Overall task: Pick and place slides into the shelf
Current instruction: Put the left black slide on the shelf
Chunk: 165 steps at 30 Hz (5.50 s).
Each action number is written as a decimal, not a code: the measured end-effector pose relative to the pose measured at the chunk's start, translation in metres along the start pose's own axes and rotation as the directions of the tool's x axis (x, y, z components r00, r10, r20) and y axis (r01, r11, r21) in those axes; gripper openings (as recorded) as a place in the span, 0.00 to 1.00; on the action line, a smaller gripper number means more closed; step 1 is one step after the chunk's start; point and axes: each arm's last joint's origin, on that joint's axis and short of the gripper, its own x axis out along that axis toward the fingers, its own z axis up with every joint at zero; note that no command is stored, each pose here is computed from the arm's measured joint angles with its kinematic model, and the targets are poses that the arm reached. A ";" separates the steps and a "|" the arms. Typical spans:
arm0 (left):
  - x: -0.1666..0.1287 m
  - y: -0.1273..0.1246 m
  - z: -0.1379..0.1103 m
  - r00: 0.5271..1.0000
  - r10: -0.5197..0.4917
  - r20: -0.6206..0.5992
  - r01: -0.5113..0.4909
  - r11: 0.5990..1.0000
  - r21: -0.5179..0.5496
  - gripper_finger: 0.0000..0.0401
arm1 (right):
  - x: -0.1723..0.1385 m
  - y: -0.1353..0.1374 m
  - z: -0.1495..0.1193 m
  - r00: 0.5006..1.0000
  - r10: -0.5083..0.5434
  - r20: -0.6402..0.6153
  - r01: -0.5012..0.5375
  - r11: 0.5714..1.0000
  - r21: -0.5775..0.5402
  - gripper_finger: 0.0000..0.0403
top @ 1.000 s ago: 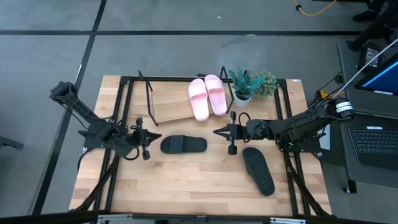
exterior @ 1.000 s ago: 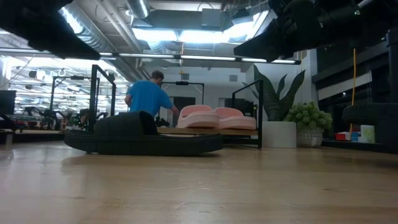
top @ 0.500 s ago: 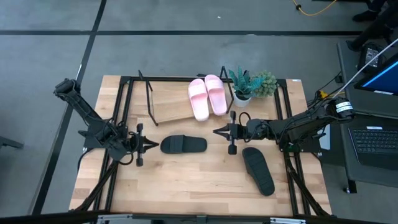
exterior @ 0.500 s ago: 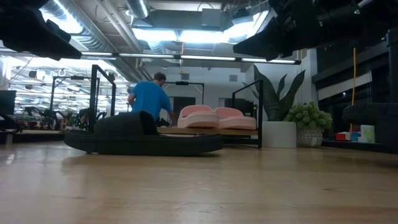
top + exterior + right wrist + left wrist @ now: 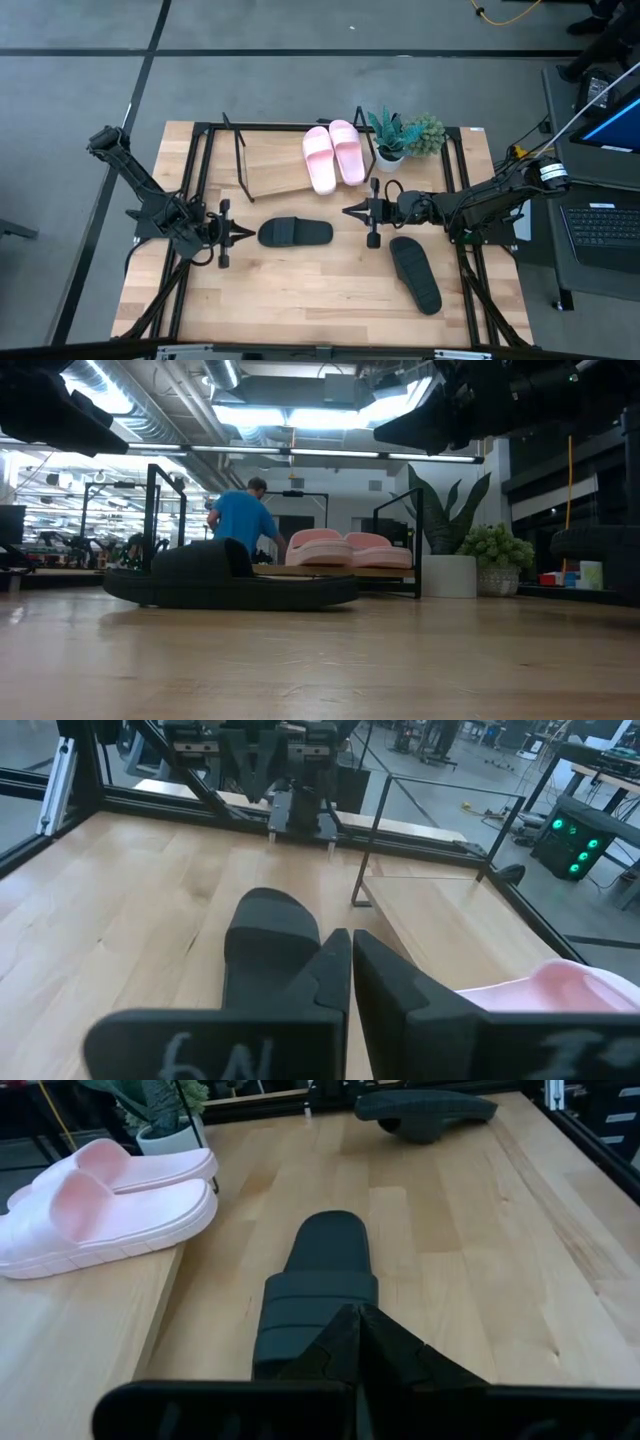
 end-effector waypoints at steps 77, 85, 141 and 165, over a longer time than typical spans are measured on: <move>0.027 0.011 -0.003 0.986 -0.077 -0.149 0.083 0.996 0.040 0.00 | 0.000 0.000 0.002 1.000 -0.003 0.016 0.003 1.000 0.004 0.05; 0.027 0.011 -0.003 0.986 -0.076 -0.150 0.082 0.996 0.033 0.00 | 0.000 -0.002 0.011 0.994 -0.016 0.106 0.016 1.000 0.000 0.05; -0.006 -0.003 0.003 0.982 -0.187 -0.018 0.186 0.981 -0.046 0.00 | 0.119 0.029 0.049 0.929 -0.015 -0.371 -0.197 0.827 -0.526 0.12; -0.006 -0.003 0.003 0.982 -0.190 -0.018 0.189 0.981 -0.035 0.00 | 0.167 0.056 0.012 0.935 0.050 -0.350 -0.313 0.578 -0.753 0.40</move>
